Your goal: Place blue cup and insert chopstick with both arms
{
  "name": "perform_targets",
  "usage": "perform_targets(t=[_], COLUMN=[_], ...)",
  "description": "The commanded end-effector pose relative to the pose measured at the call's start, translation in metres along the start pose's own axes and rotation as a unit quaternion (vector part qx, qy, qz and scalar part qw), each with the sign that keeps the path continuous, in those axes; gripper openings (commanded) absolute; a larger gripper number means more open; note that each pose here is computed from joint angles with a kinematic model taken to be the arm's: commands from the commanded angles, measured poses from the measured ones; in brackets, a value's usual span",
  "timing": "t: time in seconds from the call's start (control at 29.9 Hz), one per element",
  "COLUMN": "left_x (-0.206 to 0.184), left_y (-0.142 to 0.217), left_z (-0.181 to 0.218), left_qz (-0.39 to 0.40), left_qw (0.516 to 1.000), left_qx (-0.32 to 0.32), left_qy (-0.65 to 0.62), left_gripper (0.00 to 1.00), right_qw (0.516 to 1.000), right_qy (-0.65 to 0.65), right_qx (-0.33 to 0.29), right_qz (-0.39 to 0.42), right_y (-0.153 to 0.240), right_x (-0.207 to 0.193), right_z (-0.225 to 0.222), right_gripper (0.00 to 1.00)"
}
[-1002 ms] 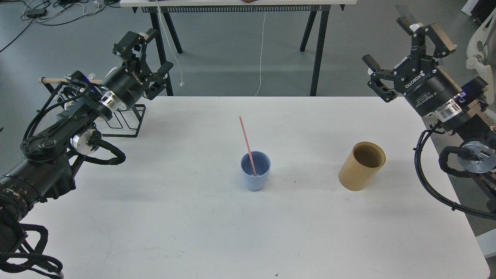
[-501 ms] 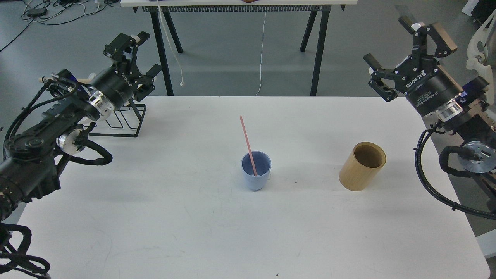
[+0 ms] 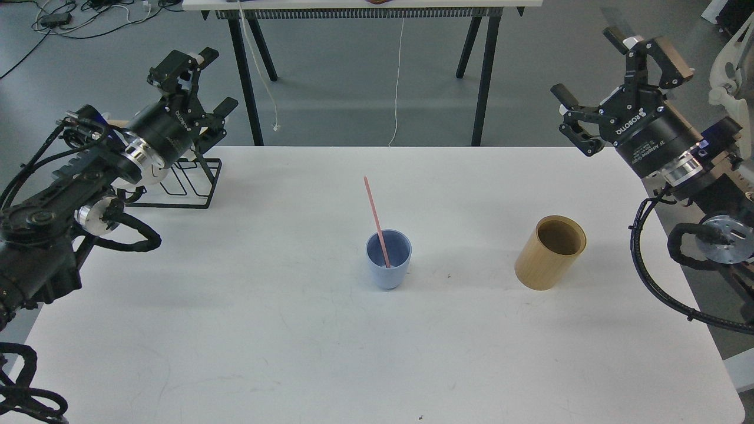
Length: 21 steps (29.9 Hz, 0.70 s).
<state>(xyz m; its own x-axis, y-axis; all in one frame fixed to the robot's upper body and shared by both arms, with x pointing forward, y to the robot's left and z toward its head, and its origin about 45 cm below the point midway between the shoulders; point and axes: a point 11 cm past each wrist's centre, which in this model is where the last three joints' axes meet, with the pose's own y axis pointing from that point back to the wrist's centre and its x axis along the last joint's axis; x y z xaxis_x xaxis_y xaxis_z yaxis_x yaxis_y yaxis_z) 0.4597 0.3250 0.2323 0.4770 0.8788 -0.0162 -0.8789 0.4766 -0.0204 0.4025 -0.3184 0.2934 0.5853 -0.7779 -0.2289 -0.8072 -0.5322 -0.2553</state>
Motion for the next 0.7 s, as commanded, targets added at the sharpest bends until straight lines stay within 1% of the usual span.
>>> perform_targets(t=[0.0, 0.5, 0.67], left_x=[0.002, 0.005, 0.006], left_y=[0.000, -0.001, -0.001], left_z=[0.003, 0.009, 0.009], left_qz=[0.001, 0.010, 0.010], left_qw=[1.000, 1.000, 1.000], left_qx=[-0.002, -0.016, -0.015], left_qy=[-0.002, 0.006, 0.006], left_gripper=[1.00, 1.00, 1.00], right_qw=[1.000, 1.000, 0.999], right_qy=[0.001, 0.001, 0.003], right_qx=[0.000, 0.002, 0.036], right_qz=[-0.001, -0.003, 0.001], right_y=[-0.001, -0.003, -0.004], right_x=[0.000, -0.001, 0.002], right_z=[-0.001, -0.002, -0.015], right_gripper=[0.99, 0.99, 0.99])
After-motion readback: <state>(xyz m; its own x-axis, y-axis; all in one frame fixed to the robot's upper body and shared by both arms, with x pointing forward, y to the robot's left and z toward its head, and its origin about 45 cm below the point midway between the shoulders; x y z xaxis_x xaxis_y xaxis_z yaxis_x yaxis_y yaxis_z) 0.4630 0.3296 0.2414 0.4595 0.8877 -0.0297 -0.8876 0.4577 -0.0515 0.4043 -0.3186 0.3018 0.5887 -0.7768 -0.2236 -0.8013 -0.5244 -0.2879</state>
